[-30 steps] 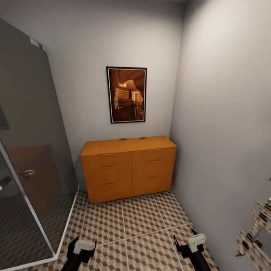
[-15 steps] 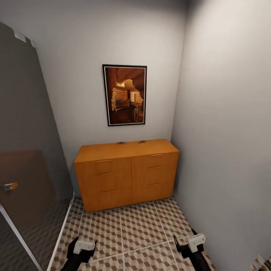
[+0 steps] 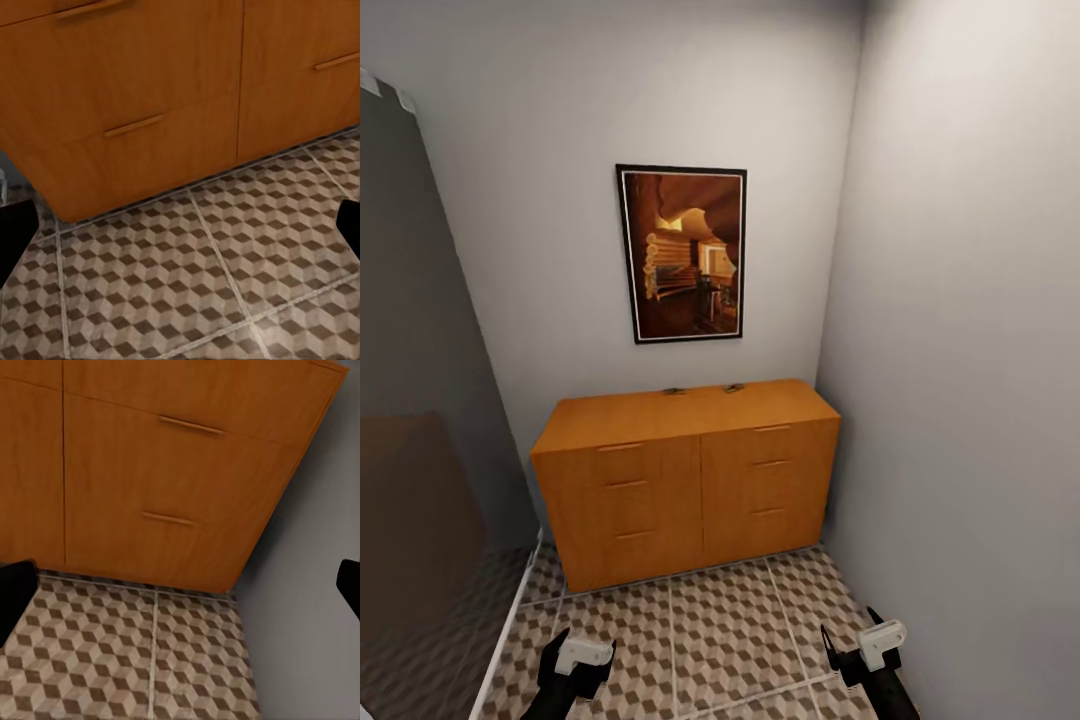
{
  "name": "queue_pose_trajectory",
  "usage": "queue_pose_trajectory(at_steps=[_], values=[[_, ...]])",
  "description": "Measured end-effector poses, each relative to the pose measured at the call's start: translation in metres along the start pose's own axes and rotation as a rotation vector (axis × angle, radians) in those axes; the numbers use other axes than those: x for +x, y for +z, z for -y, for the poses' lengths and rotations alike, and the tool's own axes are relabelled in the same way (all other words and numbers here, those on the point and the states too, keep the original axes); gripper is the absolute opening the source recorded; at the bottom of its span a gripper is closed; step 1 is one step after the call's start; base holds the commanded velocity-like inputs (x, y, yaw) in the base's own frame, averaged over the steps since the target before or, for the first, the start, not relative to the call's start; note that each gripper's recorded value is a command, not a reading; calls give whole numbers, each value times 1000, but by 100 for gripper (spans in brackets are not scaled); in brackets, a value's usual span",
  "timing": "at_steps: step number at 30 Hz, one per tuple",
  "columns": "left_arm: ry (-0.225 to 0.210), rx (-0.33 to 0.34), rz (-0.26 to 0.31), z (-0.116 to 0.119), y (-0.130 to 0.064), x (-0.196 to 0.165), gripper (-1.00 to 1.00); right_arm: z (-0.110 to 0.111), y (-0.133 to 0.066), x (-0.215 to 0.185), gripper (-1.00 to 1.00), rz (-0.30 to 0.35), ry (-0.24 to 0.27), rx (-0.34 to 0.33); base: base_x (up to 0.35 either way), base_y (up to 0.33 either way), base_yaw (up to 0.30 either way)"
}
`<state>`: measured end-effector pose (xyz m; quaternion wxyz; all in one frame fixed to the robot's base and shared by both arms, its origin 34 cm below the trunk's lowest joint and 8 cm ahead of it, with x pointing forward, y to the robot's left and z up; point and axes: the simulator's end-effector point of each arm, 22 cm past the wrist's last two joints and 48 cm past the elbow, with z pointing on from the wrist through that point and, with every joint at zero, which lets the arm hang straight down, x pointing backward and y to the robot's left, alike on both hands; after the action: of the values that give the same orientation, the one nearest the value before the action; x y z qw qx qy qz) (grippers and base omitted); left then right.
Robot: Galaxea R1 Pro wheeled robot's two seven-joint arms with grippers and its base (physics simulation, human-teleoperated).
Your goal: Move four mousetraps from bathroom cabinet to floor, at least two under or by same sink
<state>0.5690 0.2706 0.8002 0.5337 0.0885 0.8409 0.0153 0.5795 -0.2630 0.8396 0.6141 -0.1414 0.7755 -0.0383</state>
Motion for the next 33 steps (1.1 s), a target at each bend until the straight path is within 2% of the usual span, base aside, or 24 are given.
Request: queue_pose_trajectory(at_steps=[11,33], values=[[0,0,0,0,0,0,100,1,0,1,100,-2,-1,2,264,-19,0],[0,0,-1,0,0,0,100,0,0,1,100,-2,-1,-1,12,0,0]])
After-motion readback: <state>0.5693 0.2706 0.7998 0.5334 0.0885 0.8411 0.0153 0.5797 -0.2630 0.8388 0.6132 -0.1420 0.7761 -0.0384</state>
